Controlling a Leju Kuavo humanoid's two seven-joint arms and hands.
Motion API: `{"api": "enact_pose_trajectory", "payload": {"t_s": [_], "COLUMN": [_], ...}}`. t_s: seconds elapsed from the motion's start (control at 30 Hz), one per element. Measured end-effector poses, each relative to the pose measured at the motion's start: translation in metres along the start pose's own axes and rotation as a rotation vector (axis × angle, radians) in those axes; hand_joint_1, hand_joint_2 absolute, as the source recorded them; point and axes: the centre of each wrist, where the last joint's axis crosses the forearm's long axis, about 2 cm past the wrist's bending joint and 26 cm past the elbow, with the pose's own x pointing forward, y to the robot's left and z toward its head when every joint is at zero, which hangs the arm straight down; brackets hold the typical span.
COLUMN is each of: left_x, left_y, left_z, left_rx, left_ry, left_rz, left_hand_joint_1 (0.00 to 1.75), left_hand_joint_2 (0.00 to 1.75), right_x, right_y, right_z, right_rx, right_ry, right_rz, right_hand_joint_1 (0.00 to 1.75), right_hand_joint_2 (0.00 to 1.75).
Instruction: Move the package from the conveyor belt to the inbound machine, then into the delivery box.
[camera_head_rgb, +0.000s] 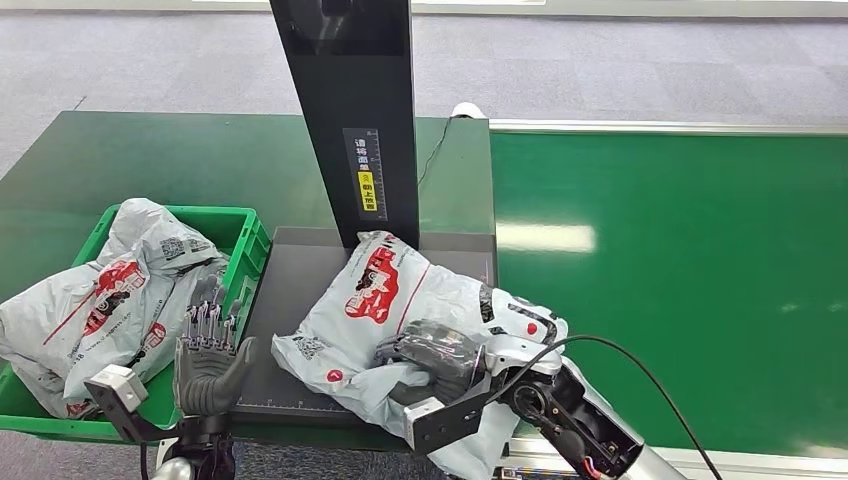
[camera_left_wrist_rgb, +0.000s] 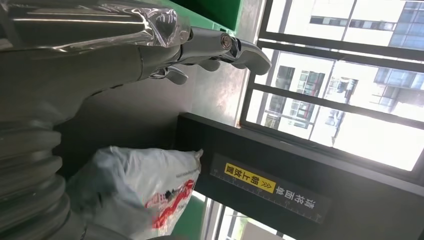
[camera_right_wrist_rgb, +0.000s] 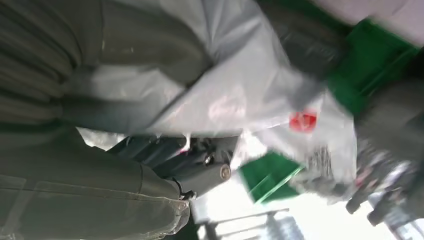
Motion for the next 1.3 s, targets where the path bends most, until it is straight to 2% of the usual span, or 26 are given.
{"api": "enact_pose_trajectory", "payload": {"t_s": [0.13,0.2,0.4,0.6,0.87,1.17,1.23,1.3], "left_x": [0.001,0.001,0.001,0.002,0.004,0.004,0.004,0.004], "left_y": [-0.001,-0.002,-0.004,-0.006,-0.01,-0.015,-0.016,-0.019], "left_z": [0.004,0.006,0.007,0.007,0.007,0.01,0.011,0.013], "left_rx": [-0.002,-0.005,-0.023,-0.035,-0.067,-0.108,-0.131,-0.167], "left_ry": [0.002,0.0,-0.009,-0.021,-0.041,-0.041,-0.045,-0.046], "left_rz": [-0.007,-0.003,0.005,-0.012,-0.026,-0.03,-0.031,-0.03], "left_hand_joint_1": [0.0,0.0,0.0,0.0,0.0,0.0,0.0,0.0], "left_hand_joint_2": [1.75,1.75,1.75,1.75,1.75,1.75,1.75,1.75], "right_x": [0.0,-0.001,0.0,0.003,-0.002,-0.006,-0.007,-0.008], "right_y": [-0.004,-0.004,0.0,-0.013,-0.024,-0.023,-0.024,-0.027], "right_z": [0.0,0.003,0.017,0.022,0.034,0.043,0.045,0.047], "right_rx": [-0.124,-0.183,-0.345,-0.507,-0.632,-0.7,-0.751,-0.823], "right_ry": [0.069,0.068,-0.059,-0.196,-0.268,-0.242,-0.176,-0.08], "right_rz": [0.143,0.141,-0.131,-0.454,-0.624,-0.603,-0.507,-0.329], "right_hand_joint_1": [0.0,0.0,0.0,0.0,0.0,0.0,0.0,0.0], "right_hand_joint_2": [1.75,1.75,1.75,1.75,1.75,1.75,1.75,1.75]}}
